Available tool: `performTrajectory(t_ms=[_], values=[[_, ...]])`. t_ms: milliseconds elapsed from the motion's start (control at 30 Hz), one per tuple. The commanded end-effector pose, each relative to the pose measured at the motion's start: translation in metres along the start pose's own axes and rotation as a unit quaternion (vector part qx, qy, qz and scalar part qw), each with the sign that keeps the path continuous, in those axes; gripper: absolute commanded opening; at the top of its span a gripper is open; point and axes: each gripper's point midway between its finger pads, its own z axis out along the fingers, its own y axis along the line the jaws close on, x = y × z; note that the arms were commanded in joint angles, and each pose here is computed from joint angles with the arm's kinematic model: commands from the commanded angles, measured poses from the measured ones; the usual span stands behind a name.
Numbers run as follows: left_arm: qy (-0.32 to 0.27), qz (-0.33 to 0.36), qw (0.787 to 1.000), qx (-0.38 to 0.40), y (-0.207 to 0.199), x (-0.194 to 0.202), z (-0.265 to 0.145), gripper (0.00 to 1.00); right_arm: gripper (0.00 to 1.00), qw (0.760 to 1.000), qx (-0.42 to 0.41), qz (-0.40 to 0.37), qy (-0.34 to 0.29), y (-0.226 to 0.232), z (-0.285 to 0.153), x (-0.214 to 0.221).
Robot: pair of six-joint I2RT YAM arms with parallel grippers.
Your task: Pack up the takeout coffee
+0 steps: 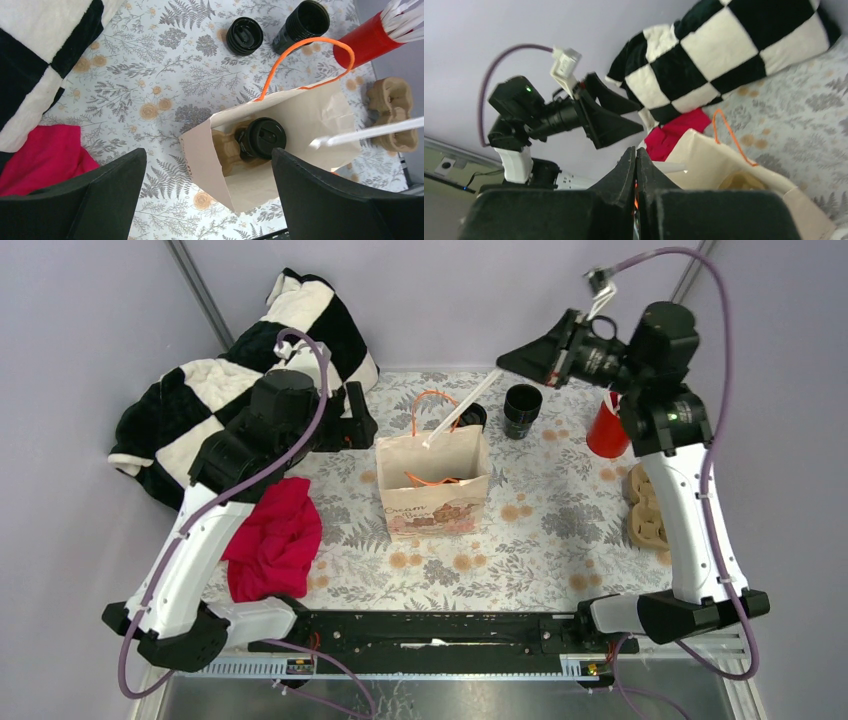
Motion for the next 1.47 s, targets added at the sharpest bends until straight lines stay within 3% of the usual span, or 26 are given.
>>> performTrajectory(t_ms=[0, 200, 433, 500, 567, 633, 700, 733, 833, 1033, 1267, 1433], values=[[-0.043, -0.042, 0.998, 0.032, -0.009, -0.019, -0.032, 0.99, 0.00, 0.998, -0.036, -0.051, -0.009, 0.028, -0.002, 0.005], [-0.048, -0.069, 0.996, 0.039, -0.008, -0.016, -0.046, 0.99, 0.00, 0.997, -0.046, -0.030, 0.052, 0.014, 0.032, 0.041], [-0.053, -0.075, 0.995, 0.040, -0.010, -0.022, -0.050, 0.99, 0.01, 0.990, 0.014, -0.047, 0.134, -0.010, 0.069, 0.105], [-0.052, -0.075, 0.995, 0.042, -0.011, -0.023, -0.050, 0.99, 0.15, 0.986, 0.023, -0.036, 0.158, -0.015, 0.075, 0.118], [-0.052, -0.073, 0.995, 0.044, -0.012, -0.025, -0.050, 0.99, 0.50, 0.985, 0.039, -0.033, 0.163, -0.018, 0.075, 0.117], [-0.053, -0.069, 0.995, 0.043, -0.013, -0.027, -0.050, 0.99, 0.76, 0.987, 0.070, -0.055, 0.137, -0.020, 0.068, 0.103], [-0.057, -0.065, 0.995, 0.039, -0.012, -0.032, -0.051, 0.99, 0.95, 0.986, 0.107, -0.083, 0.097, -0.018, 0.055, 0.081], [-0.062, -0.064, 0.995, 0.038, -0.012, -0.035, -0.052, 0.99, 0.99, 0.984, 0.131, -0.093, 0.078, -0.018, 0.047, 0.070], [-0.076, -0.063, 0.994, 0.039, -0.015, -0.049, -0.057, 0.99, 1.00, 0.969, 0.211, -0.121, 0.032, -0.022, 0.018, 0.040], [-0.128, -0.071, 0.988, 0.042, -0.017, -0.082, -0.076, 0.99, 1.00, 0.917, 0.371, -0.143, -0.026, -0.040, -0.056, 0.011], [-0.165, -0.073, 0.982, 0.047, -0.018, -0.101, -0.087, 0.99, 1.00, 0.898, 0.398, -0.153, -0.108, -0.022, -0.102, -0.013], [-0.164, -0.077, 0.982, 0.052, -0.021, -0.102, -0.086, 0.99, 1.00, 0.889, 0.410, -0.162, -0.121, -0.019, -0.116, -0.019]])
